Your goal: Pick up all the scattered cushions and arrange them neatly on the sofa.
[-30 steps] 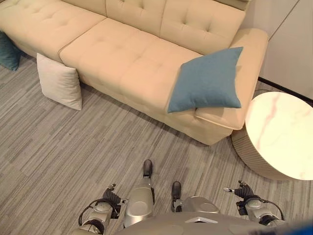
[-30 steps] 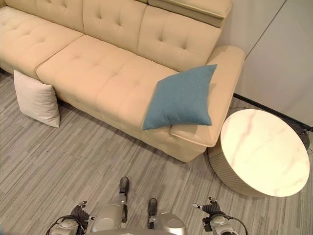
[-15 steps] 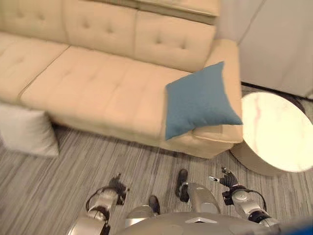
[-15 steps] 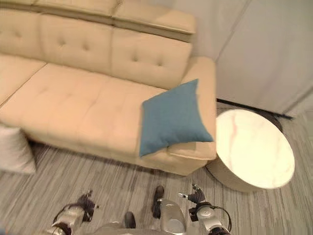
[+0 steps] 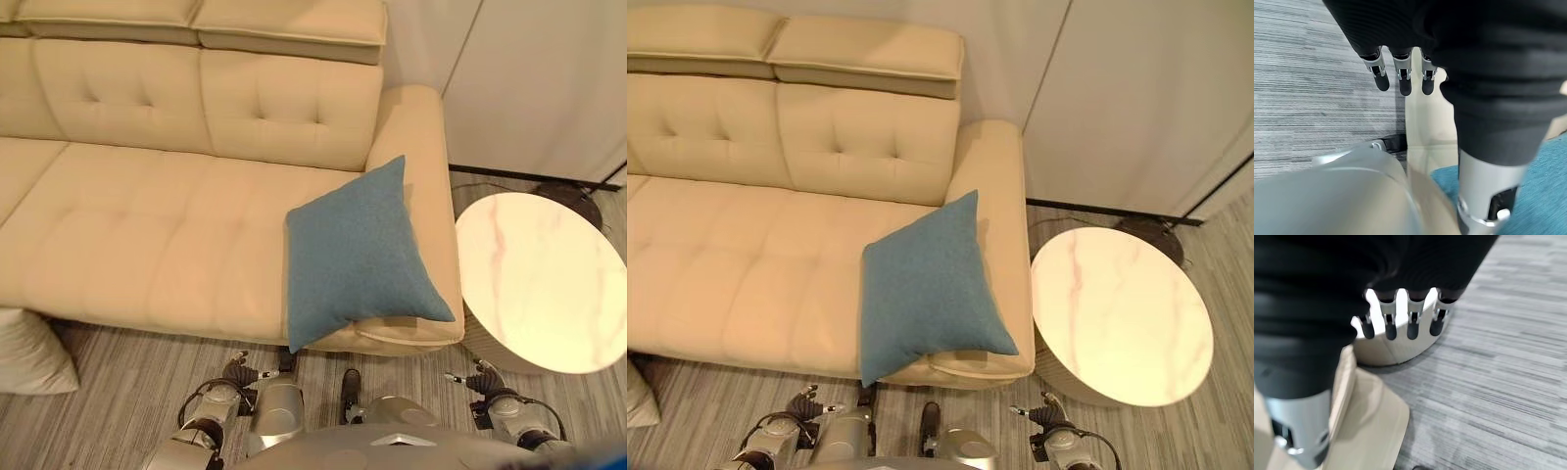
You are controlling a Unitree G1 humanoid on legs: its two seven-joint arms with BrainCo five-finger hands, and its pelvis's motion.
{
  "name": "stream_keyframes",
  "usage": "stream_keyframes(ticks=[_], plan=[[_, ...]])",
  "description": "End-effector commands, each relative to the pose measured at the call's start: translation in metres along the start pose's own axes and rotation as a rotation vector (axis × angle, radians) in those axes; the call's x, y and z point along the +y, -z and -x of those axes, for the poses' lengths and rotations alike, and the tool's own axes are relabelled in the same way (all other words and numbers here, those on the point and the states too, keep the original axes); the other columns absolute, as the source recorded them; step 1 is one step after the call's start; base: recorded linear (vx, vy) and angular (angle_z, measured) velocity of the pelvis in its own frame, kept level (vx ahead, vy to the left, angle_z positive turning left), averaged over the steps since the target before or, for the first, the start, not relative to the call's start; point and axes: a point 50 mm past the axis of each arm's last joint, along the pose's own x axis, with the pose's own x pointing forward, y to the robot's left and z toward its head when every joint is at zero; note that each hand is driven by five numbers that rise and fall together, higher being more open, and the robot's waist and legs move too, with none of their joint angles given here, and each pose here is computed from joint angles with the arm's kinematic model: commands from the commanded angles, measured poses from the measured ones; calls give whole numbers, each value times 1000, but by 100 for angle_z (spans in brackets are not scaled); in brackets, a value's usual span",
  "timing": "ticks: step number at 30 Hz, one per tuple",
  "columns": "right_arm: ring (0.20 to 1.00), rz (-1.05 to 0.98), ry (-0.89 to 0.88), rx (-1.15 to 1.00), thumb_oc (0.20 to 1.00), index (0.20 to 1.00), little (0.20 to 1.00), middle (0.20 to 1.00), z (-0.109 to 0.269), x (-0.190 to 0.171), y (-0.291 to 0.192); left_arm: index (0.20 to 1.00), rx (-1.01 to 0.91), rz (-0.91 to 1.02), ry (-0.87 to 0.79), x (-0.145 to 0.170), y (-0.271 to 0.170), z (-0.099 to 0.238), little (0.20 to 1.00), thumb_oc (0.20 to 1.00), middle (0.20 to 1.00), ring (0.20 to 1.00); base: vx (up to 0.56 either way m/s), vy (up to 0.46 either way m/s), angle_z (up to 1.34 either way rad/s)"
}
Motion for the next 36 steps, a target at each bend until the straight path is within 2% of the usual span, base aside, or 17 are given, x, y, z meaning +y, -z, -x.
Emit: stream_keyframes(ticks=[1, 4, 6, 8, 10, 12, 19, 25, 29, 33, 36], plan=[[1000, -18, 39, -17, 1000, 1000, 1000, 1000, -1, -10, -2, 1000, 15, -14, -7, 6, 7, 1, 1000, 1000, 1000, 1000, 174, 218, -52], [1000, -25, 46, -9, 1000, 1000, 1000, 1000, 0, -10, 1, 1000, 16, -24, -30, 10, 7, 1, 1000, 1000, 1000, 1000, 165, 234, -23], [1000, -31, 115, -42, 1000, 1000, 1000, 1000, -2, -20, -8, 1000, -12, 3, -64, 16, 0, 0, 1000, 1000, 1000, 1000, 55, 153, -9], [1000, -39, 205, -141, 1000, 1000, 1000, 1000, -4, -44, -34, 1000, -126, 40, -150, 45, -38, -4, 1000, 1000, 1000, 1000, 16, 143, -19], [1000, -33, 289, -214, 1000, 1000, 1000, 1000, -1, -64, -49, 1000, -100, 76, -186, 50, -20, 0, 1000, 1000, 1000, 1000, -44, 119, -41], [1000, -26, 356, -278, 1000, 1000, 1000, 1000, 3, -79, -62, 1000, -159, 156, -175, 43, -20, 4, 1000, 1000, 1000, 1000, -42, 78, -40], [1000, -15, 494, -423, 1000, 1000, 1000, 1000, 17, -112, -94, 1000, -204, 100, -169, 33, -30, 5, 1000, 1000, 1000, 1000, 10, 25, -13], [1000, -32, 618, -691, 1000, 1000, 1000, 1000, 50, -156, -150, 1000, -211, 114, -137, 27, -30, 6, 1000, 1000, 1000, 1000, 22, 15, -4], [1000, -55, 571, -795, 1000, 1000, 1000, 1000, 60, -152, -176, 1000, -217, 116, -125, 25, -32, 6, 1000, 1000, 1000, 1000, 35, 0, 2], [1000, -172, 455, -848, 1000, 1000, 1000, 1000, 59, -135, -197, 1000, -256, 108, -124, 27, -48, 4, 1000, 1000, 1000, 1000, -6, -37, 6], [1000, -231, 382, -877, 1000, 1000, 1000, 1000, 57, -119, -221, 1000, -354, 107, -114, 27, -80, 6, 1000, 1000, 1000, 1000, -61, -56, 24]])
